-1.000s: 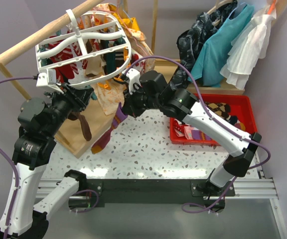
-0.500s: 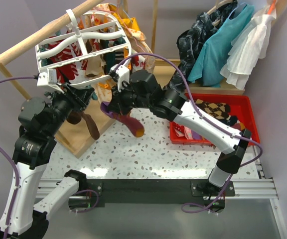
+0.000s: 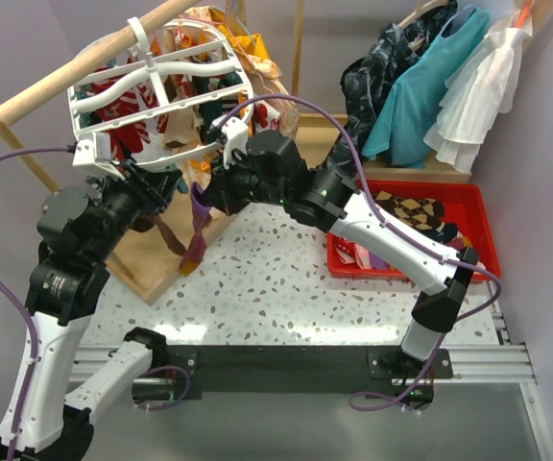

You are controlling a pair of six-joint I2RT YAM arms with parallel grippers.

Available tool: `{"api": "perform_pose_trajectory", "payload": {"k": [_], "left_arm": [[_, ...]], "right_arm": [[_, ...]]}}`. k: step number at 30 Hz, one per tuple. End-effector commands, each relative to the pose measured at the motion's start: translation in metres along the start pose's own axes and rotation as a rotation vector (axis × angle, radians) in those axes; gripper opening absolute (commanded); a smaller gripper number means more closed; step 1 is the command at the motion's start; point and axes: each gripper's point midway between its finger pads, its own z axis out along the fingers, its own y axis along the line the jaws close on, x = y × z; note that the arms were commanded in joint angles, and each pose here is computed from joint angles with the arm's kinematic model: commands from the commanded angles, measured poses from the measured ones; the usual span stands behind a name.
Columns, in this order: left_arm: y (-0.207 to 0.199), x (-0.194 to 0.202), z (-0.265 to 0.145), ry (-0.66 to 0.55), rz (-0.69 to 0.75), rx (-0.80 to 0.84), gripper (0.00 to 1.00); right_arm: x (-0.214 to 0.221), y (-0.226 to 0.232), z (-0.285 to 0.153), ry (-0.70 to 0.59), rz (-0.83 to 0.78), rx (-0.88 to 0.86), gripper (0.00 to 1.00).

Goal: Clip the socks to the hanger
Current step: Clamp the sock onto the hanger.

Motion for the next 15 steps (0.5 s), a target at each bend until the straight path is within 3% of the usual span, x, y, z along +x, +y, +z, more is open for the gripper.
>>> {"api": "perform_pose_trajectory", "payload": {"k": [1,15], "left_arm": [[0.000,0.007,0.006,0.025,0.018,0.017,0.00],[0.010,0.018,0.013,0.052,0.031,-0.018,0.00]], "right_arm": [[-0.040,0.015,-0.011,-0.131,0.010,-0.027,0.00],[-0.051,0.020,-0.015,-0.161,0.005,-0.039,0.00]]}}
